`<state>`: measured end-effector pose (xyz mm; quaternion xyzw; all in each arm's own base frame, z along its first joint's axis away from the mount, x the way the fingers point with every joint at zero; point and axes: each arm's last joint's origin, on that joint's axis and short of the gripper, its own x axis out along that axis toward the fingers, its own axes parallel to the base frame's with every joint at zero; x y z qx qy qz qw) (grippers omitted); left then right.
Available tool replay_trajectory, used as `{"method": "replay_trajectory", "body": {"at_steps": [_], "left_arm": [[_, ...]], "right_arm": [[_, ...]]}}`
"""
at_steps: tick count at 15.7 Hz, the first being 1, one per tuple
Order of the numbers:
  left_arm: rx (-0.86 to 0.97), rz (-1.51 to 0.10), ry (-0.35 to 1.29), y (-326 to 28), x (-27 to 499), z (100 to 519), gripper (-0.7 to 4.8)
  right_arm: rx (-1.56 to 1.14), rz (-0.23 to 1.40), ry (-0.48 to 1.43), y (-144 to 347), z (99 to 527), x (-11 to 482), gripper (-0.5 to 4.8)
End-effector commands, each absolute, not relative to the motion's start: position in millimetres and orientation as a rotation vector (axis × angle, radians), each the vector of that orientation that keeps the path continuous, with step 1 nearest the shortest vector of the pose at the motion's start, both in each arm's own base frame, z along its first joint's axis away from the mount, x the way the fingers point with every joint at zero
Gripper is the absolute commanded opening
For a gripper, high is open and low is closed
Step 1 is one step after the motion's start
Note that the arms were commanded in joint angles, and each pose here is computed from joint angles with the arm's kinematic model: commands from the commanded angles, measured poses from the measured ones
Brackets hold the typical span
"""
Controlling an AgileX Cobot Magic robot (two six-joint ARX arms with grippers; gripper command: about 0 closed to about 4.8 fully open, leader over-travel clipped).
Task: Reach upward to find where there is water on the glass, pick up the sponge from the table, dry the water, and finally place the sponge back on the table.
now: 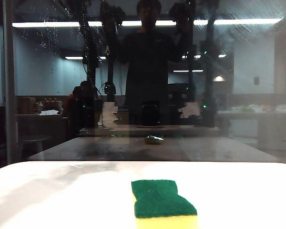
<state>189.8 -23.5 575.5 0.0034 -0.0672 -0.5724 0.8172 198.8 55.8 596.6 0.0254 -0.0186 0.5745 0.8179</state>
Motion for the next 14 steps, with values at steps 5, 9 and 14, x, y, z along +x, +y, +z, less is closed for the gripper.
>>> {"method": "replay_trajectory", "body": {"at_steps": [5, 9, 14], "left_arm": [[-0.053, -0.85, -0.231, -17.9, 195.8, 581.5, -0.05], [-0.014, -0.465, -0.31, -9.3, 202.0, 583.4, -0.05], [0.044, -0.106, -0.262, 0.3, 206.9, 577.0, -0.05]], "right_arm": [[0.062, 1.014, -0.083, 52.6, 600.6, 200.7, -0.06], [0.093, 0.679, -0.108, 46.2, 601.5, 207.8, -0.06], [0.116, 0.334, -0.132, 37.4, 602.0, 212.5, -0.06]]}}
